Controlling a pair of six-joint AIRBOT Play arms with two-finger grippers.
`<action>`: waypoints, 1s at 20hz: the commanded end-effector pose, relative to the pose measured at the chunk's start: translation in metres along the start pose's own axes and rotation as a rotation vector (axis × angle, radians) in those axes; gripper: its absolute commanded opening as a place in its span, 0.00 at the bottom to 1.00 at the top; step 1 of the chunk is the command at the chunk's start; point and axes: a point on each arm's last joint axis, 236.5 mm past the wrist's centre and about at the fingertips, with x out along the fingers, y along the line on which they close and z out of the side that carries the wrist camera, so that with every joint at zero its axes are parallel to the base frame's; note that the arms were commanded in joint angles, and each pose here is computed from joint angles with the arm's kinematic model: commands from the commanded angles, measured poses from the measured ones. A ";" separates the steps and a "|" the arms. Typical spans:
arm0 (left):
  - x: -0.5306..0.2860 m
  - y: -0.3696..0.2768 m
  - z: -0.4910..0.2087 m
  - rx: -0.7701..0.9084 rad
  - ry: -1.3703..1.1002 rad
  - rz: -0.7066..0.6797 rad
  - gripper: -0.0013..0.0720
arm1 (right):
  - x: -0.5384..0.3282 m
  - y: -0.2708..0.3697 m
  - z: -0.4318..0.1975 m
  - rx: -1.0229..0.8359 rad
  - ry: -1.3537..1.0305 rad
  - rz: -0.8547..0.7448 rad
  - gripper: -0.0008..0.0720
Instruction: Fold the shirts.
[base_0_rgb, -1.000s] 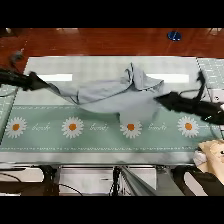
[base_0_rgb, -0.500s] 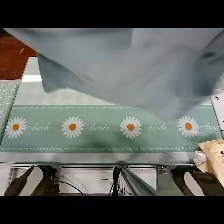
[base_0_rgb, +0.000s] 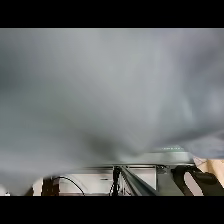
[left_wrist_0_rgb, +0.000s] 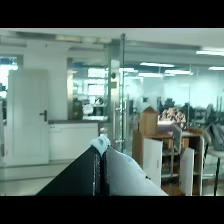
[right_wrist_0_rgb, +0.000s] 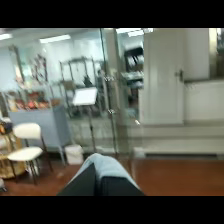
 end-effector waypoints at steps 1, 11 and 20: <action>-0.046 0.018 -0.032 -0.001 0.195 0.156 0.04 | -0.026 -0.031 -0.036 -0.005 0.153 -0.168 0.04; -0.106 0.095 -0.329 -0.254 1.216 0.176 0.04 | -0.004 -0.142 -0.285 0.015 1.091 -0.317 0.04; 0.029 0.154 -0.489 -0.560 1.147 0.070 0.04 | 0.187 -0.220 -0.427 0.144 0.940 -0.175 0.04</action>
